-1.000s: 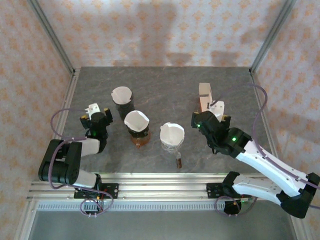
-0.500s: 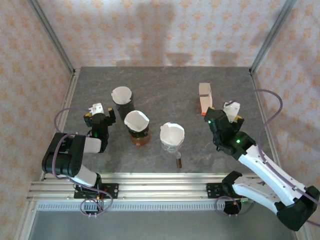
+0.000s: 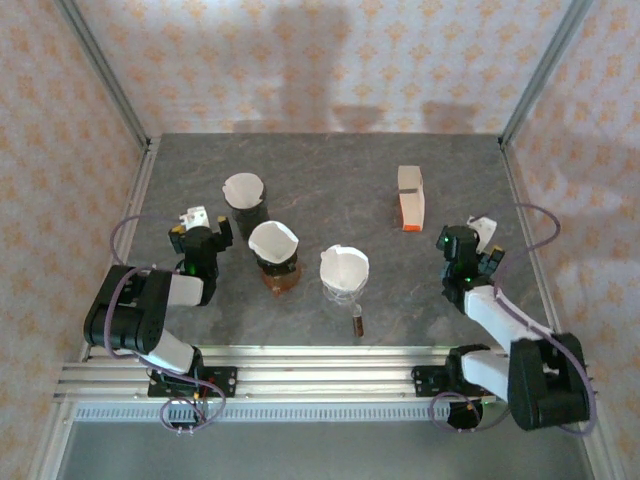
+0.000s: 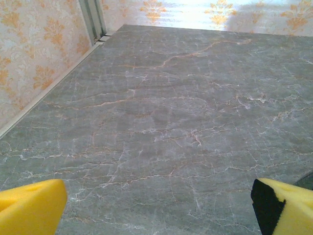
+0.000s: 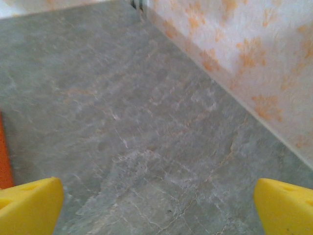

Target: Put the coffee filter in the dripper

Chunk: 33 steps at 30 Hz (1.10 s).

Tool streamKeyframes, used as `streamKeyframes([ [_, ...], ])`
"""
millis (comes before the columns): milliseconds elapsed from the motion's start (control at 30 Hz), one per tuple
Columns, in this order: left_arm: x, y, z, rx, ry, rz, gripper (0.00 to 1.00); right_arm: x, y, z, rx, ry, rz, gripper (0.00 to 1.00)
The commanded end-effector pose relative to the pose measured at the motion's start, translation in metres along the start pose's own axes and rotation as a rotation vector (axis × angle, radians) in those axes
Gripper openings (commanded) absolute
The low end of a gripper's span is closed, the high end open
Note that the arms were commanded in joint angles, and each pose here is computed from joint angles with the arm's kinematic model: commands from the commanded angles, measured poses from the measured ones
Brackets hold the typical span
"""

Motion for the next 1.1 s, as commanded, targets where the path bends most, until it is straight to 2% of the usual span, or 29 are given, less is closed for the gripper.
streamKeyframes([
  [0, -0.002, 0.008, 0.002, -0.027, 0.003, 0.01, 1.0, 0.015, 0.02, 0.015, -0.139, 0.075, 0.092, 0.99],
  [200, -0.003, 0.008, 0.002, -0.026, 0.003, 0.01, 1.0, 0.031, 0.018, 0.044, -0.139, 0.08, 0.064, 1.0],
  [300, -0.002, 0.008, 0.002, -0.027, 0.003, 0.01, 1.0, 0.047, 0.016, 0.053, -0.076, 0.138, 0.0, 1.0],
  [467, -0.003, 0.008, 0.002, -0.027, 0.003, 0.008, 1.0, 0.049, 0.002, 0.051, -0.06, 0.213, -0.005, 1.0],
  [533, -0.003, 0.008, 0.002, -0.028, 0.003, 0.009, 1.0, 0.044, 0.005, 0.05, -0.155, 0.198, 0.047, 1.0],
  [600, -0.003, 0.008, 0.002, -0.028, 0.003, 0.009, 1.0, 0.042, 0.001, 0.053, -0.084, 0.173, 0.029, 0.99],
  [633, -0.002, 0.008, 0.002, -0.027, 0.003, 0.009, 1.0, 0.042, 0.002, 0.053, -0.121, 0.179, 0.039, 0.99],
  [700, -0.002, 0.008, 0.002, -0.028, 0.004, 0.009, 1.0, 0.042, 0.003, 0.052, -0.09, 0.172, 0.03, 0.99],
  [767, -0.002, 0.008, 0.002, -0.027, 0.004, 0.009, 1.0, 0.042, 0.003, 0.051, -0.12, 0.181, 0.034, 0.99],
  [1067, -0.002, 0.008, 0.002, -0.028, 0.003, 0.009, 1.0, 0.043, 0.003, 0.051, -0.108, 0.178, 0.03, 0.99],
])
Point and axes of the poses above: each hand's point on the last joint's axis, 136 mm out from that joint toward the fingers, its own z axis out along the fingers, its own x axis along the line the jaws close on, y = z × x, the point moved 4 cm from there along -z, back along the fingers
